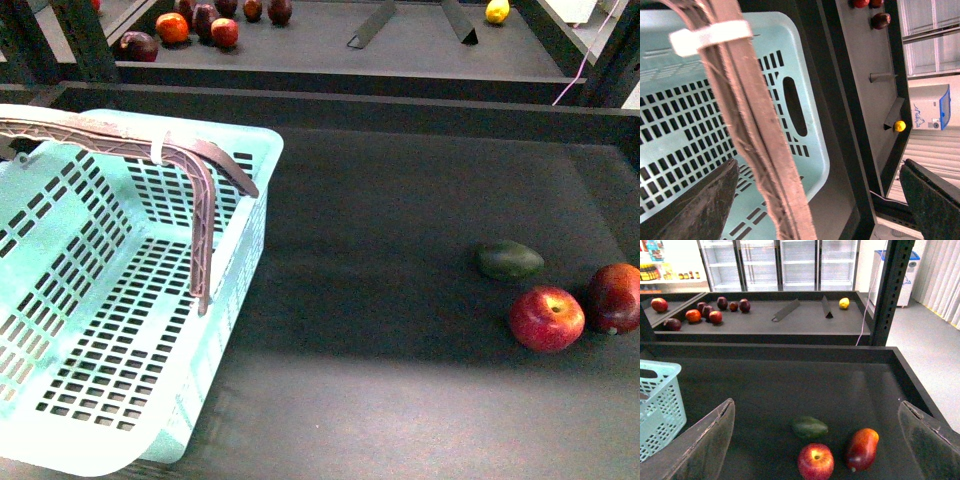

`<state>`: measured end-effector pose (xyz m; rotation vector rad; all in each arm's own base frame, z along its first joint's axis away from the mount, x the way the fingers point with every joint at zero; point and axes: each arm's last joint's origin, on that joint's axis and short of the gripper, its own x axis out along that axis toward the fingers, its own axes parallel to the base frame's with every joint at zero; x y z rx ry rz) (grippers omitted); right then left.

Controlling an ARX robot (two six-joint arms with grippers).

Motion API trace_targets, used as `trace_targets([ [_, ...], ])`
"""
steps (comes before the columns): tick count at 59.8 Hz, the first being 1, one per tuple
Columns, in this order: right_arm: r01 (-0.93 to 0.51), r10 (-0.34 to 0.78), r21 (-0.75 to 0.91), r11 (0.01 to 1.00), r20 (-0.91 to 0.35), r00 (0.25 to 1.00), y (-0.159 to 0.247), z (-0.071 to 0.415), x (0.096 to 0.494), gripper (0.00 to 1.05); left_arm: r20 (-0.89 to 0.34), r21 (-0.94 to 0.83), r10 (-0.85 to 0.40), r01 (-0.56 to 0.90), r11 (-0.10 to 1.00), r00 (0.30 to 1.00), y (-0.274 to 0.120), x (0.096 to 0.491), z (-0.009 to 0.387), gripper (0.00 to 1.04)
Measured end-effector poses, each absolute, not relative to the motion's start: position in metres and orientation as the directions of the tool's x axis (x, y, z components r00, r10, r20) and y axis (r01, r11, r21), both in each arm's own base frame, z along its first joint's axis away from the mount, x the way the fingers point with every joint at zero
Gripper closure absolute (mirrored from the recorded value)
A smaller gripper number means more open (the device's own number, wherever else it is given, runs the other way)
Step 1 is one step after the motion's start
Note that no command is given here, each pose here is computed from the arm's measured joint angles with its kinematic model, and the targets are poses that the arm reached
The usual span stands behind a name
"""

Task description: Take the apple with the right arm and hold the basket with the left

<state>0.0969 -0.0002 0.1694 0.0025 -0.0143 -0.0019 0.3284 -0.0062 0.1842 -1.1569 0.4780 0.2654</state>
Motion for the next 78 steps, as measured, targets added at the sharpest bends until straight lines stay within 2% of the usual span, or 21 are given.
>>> trace_targets([
  [19,0.002,-0.002,0.003,1.0,0.014,1.0,0.0,0.169,0.097,0.09,-0.618,-0.756,-0.084,-0.562,0.335,0.781,-0.027,0.355,0.155,0.07],
  [34,0.002,-0.002,0.002,1.0,0.014,1.0,0.0,0.169,0.097,0.09,-0.645,-0.741,-0.079,-0.598,0.305,0.76,-0.029,0.364,0.15,0.08],
  [51,0.002,-0.002,0.003,1.0,0.014,1.0,0.0,0.169,0.097,0.09,-0.703,-0.69,-0.057,-0.661,0.294,0.709,-0.03,0.372,0.137,0.57],
  [63,0.002,-0.002,0.002,1.0,0.014,1.0,0.0,0.169,0.097,0.09,-0.685,-0.713,-0.067,-0.649,0.266,0.726,-0.034,0.374,0.145,0.88],
  [78,0.002,-0.002,0.003,1.0,0.014,1.0,0.0,0.169,0.097,0.09,-0.63,-0.746,-0.103,-0.562,0.358,0.77,-0.051,0.357,0.183,0.89],
])
